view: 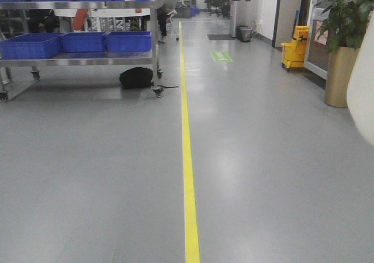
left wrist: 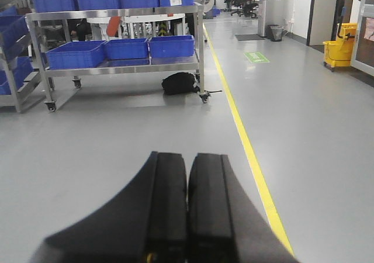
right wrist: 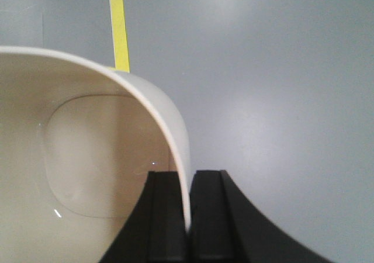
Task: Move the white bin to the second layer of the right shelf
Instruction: 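Drive the base along the yellow floor line carrying the bin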
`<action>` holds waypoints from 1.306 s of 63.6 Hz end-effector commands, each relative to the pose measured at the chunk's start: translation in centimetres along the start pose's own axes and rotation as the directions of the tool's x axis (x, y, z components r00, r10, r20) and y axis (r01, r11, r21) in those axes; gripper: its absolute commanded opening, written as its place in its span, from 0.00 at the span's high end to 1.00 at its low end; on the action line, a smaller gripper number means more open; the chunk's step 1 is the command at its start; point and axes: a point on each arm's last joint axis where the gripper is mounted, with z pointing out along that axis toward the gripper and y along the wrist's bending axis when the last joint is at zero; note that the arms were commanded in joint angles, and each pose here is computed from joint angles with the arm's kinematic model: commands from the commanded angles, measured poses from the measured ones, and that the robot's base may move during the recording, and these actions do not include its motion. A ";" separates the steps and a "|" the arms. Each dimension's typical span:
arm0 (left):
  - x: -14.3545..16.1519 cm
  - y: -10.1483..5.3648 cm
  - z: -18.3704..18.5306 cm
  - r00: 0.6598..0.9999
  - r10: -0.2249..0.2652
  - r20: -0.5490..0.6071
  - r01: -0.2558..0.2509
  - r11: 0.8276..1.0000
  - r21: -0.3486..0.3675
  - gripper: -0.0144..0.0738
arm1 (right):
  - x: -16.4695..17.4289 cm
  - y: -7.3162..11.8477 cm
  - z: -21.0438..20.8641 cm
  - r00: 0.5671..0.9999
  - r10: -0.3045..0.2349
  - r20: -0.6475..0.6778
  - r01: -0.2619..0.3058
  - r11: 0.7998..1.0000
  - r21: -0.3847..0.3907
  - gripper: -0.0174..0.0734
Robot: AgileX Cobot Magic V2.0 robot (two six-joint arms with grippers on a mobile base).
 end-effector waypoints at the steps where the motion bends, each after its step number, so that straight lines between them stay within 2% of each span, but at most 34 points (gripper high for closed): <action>1: 0.4 0.0 0.0 0.998 -0.009 0.060 0.009 1.000 -0.003 0.74 | -1.0 0.1 -1.0 0.995 -0.003 0.101 0.005 1.000 -0.013 0.75; 83: 0.4 0.0 0.0 0.998 -0.009 0.060 0.009 1.000 -0.003 0.74 | -1.0 0.1 -1.0 0.995 -0.003 0.101 0.005 1.000 -0.013 0.75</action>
